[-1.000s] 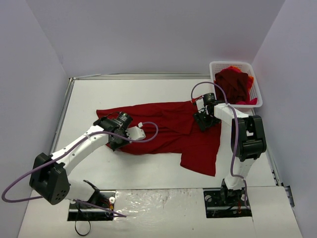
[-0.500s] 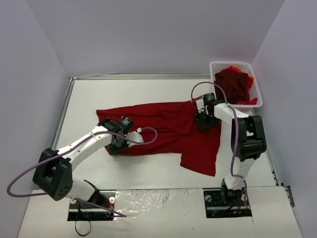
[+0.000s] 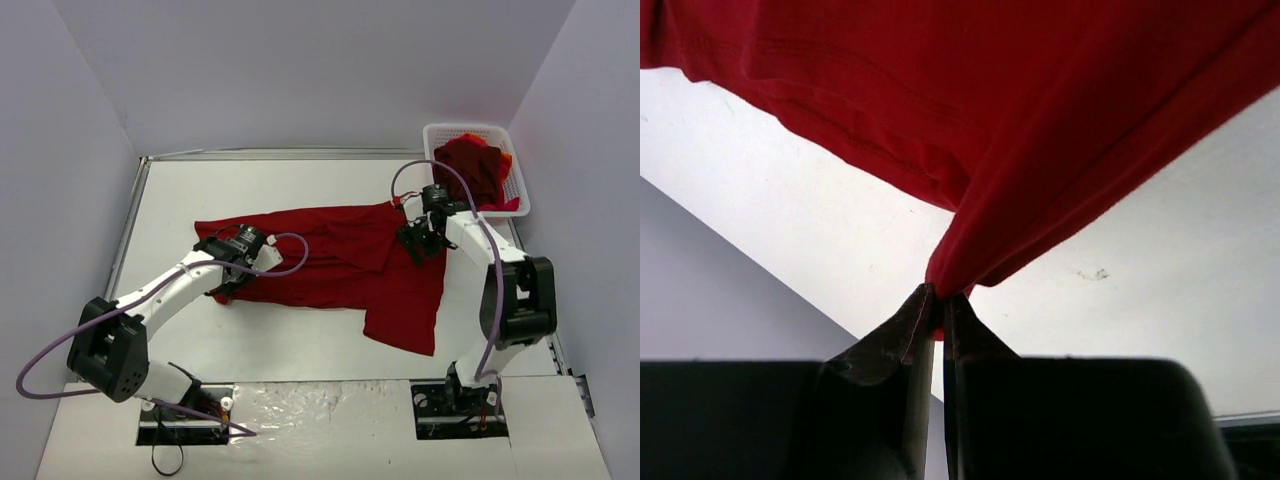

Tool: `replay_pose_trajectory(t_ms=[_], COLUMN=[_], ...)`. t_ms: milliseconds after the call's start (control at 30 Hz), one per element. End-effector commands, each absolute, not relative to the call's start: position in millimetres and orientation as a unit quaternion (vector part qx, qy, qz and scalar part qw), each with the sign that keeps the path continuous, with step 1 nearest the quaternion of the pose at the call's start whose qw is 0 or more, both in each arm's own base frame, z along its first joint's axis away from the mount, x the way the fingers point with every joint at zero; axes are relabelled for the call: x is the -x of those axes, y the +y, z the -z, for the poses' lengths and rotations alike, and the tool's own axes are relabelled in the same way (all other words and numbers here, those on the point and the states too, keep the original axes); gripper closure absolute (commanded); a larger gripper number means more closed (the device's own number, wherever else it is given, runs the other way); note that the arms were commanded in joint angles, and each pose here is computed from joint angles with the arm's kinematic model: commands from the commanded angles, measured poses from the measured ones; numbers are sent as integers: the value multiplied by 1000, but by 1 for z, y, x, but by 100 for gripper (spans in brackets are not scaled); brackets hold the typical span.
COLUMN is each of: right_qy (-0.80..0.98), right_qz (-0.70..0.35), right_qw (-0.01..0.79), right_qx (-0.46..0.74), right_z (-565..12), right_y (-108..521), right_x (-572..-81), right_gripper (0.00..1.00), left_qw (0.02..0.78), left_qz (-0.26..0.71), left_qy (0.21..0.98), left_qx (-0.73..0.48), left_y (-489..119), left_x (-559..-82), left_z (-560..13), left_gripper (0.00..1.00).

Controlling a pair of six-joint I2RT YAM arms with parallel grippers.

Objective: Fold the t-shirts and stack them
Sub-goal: Flatten out the tshirt

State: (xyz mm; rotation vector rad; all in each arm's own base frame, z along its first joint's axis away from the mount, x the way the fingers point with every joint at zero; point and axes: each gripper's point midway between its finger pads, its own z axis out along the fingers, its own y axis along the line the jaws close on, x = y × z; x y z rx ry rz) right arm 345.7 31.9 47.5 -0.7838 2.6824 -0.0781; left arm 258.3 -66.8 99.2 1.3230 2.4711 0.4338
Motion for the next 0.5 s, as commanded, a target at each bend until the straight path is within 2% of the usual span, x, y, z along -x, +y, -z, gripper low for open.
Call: replay_pose_trajectory(t_ms=[0,133,233,467], right_qy=[941,946,955,968], right_qz=[23,12,10,-28], right_qw=[186,177,133,86], right_qx=[280,270,265,236], right_z=[-83,-97,-88,-75], right_y=[23,17,8,-13], right_x=[-327,-306,-283,-263], right_gripper=[36,35,35,36], left_qw=[167,166,164,173], left_qz=[-178,-177,-174,-178], left_qy=[872,877,879,878], left_qx=[-425,-415,-413,-410], left_y=[-63,-65,-66,-66], left_x=[-274,-276,-276,-277], left_z=[-107,-103,-101,-101], left_gripper=[98,98,98,98])
